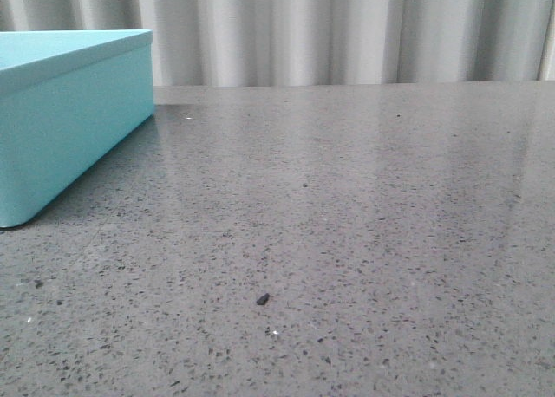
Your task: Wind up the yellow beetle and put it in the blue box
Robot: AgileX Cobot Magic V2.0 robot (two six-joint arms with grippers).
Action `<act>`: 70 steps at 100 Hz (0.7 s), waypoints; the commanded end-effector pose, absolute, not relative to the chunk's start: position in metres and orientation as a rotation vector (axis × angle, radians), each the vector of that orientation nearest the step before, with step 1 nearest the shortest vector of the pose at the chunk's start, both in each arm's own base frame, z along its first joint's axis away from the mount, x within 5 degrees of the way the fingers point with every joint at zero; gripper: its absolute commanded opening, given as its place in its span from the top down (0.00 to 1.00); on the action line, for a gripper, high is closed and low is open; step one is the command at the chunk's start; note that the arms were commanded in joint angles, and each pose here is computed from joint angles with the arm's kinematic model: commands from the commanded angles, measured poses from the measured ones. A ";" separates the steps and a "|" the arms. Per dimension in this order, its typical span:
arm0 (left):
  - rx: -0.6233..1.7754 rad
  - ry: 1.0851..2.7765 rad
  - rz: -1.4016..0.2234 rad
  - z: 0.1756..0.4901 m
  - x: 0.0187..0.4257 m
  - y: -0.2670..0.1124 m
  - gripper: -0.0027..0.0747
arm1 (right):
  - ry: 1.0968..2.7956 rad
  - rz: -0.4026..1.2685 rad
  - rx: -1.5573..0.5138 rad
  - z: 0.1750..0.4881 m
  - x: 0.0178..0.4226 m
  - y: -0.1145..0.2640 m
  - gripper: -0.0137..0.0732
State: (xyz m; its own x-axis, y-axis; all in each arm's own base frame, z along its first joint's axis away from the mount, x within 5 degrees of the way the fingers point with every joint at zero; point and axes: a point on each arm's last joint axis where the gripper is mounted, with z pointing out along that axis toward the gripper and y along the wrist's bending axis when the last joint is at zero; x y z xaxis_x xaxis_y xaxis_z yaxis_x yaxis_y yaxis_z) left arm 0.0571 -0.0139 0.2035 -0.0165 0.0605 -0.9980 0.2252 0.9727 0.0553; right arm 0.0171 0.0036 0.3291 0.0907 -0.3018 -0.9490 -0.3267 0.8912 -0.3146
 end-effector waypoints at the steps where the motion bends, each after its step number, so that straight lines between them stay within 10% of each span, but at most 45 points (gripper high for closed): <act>1: 0.213 1.585 -0.143 0.198 0.059 -0.014 0.99 | 1.406 0.004 -0.498 0.343 0.016 0.003 0.89; 70: 0.276 1.766 -0.178 0.181 0.055 -0.018 0.99 | 1.414 0.024 -0.493 0.343 0.016 0.004 0.89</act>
